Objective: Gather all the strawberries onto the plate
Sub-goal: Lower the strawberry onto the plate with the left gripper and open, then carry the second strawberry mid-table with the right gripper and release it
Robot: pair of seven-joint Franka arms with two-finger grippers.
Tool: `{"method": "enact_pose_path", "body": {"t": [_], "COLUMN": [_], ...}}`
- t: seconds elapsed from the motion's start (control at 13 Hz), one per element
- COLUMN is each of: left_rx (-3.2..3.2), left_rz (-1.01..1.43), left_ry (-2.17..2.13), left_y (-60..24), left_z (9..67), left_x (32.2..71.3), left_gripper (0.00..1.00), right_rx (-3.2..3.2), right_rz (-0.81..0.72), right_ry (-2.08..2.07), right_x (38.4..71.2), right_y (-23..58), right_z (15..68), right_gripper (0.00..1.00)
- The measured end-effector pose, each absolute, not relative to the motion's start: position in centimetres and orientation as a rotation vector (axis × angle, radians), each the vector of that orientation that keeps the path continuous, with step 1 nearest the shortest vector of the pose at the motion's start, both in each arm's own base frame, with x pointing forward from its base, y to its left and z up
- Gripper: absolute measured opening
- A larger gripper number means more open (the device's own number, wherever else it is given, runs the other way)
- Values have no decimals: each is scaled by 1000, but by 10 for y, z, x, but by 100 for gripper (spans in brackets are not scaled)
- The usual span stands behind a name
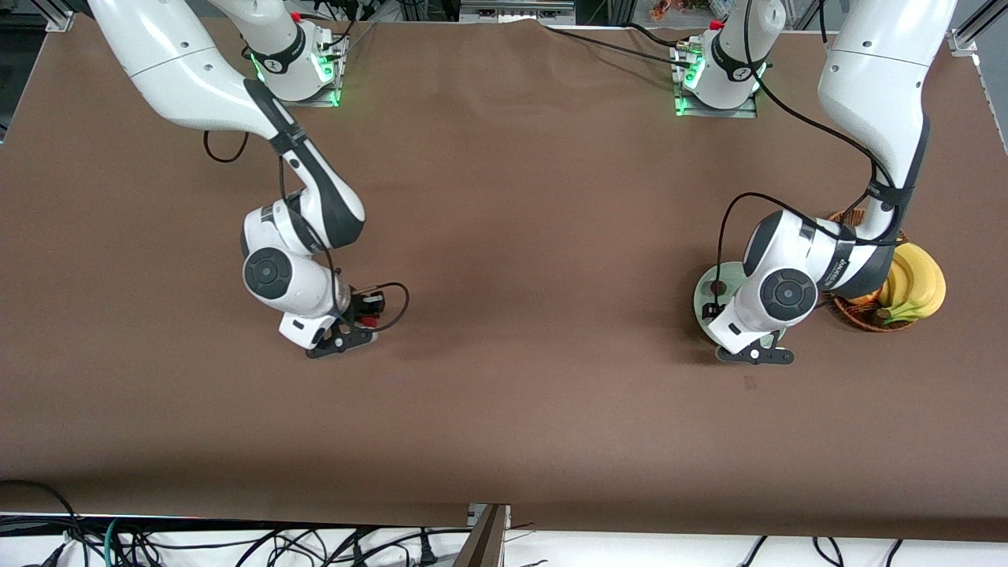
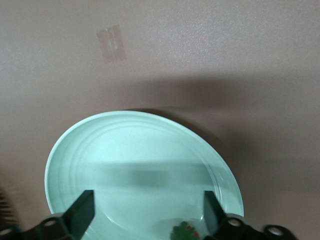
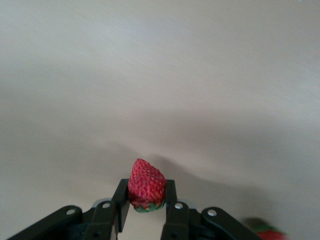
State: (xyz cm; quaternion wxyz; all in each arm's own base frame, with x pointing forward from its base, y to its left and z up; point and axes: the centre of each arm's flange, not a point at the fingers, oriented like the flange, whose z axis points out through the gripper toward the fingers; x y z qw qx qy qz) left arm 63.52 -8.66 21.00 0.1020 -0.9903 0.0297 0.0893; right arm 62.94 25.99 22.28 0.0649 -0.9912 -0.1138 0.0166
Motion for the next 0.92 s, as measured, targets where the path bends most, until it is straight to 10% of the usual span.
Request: {"method": "enact_pose_path", "body": {"t": [0.92], "left_rx": [-2930], "left_rz": [253], "left_ry": [58], "left_y": [-64], "left_z": [215], "left_x": [642], "left_gripper": [100], "right_rx": [-2769], "right_rz": [-12], "right_ry": [403], "right_x": [541], "right_y": [530], "right_z": [227], "right_gripper": [33]}}
